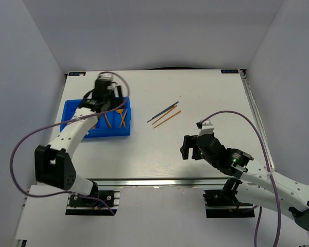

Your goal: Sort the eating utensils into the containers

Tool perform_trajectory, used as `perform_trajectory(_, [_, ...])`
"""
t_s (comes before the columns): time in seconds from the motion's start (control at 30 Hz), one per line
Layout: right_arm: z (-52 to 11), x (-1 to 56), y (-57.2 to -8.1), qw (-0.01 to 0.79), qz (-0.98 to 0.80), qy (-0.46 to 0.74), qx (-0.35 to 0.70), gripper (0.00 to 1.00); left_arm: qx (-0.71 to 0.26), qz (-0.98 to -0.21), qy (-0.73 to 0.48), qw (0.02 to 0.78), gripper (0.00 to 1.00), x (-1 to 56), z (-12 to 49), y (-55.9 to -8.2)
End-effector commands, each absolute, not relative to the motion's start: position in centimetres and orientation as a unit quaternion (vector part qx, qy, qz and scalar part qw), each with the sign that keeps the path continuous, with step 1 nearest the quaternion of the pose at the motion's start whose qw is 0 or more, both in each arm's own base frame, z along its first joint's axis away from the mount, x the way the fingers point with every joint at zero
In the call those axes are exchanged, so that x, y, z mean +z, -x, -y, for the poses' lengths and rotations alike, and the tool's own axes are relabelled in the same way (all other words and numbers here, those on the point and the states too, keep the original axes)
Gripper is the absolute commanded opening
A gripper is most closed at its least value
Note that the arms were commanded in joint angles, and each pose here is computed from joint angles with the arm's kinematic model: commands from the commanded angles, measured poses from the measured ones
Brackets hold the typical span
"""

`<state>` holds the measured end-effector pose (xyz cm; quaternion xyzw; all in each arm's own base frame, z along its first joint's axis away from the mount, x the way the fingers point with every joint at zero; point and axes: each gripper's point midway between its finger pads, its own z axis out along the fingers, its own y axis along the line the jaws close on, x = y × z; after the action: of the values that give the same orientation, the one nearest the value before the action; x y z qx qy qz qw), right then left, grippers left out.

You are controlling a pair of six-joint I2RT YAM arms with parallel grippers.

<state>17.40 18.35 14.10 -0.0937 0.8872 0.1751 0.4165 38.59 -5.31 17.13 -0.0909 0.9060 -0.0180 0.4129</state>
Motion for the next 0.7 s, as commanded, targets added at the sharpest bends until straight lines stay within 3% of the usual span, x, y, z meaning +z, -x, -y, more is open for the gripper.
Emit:
perform_trajectory(0.0, [-18.3,15.3,-18.0,0.430,-0.882,0.073,0.179,0.89,-0.058,-0.904,-0.033,0.421,0.90,18.9,15.0,-40.3])
perform_trajectory(0.23, [-16.8,16.2,-17.3,0.433,-0.882,0.058,0.177,0.89,-0.064,-0.885,-0.230,0.400,0.85,15.5,29.0,-42.1])
perform_trajectory(0.37, [-15.6,16.6,-16.8,0.433,-0.883,0.051,0.171,0.89,-0.120,-0.860,-0.307,0.390,0.81,13.9,35.8,-42.6])
perform_trajectory(0.67, [-14.7,18.2,-16.1,0.440,-0.878,0.039,0.187,0.89,-0.128,-0.851,-0.370,0.349,0.63,7.7,41.1,-43.5])
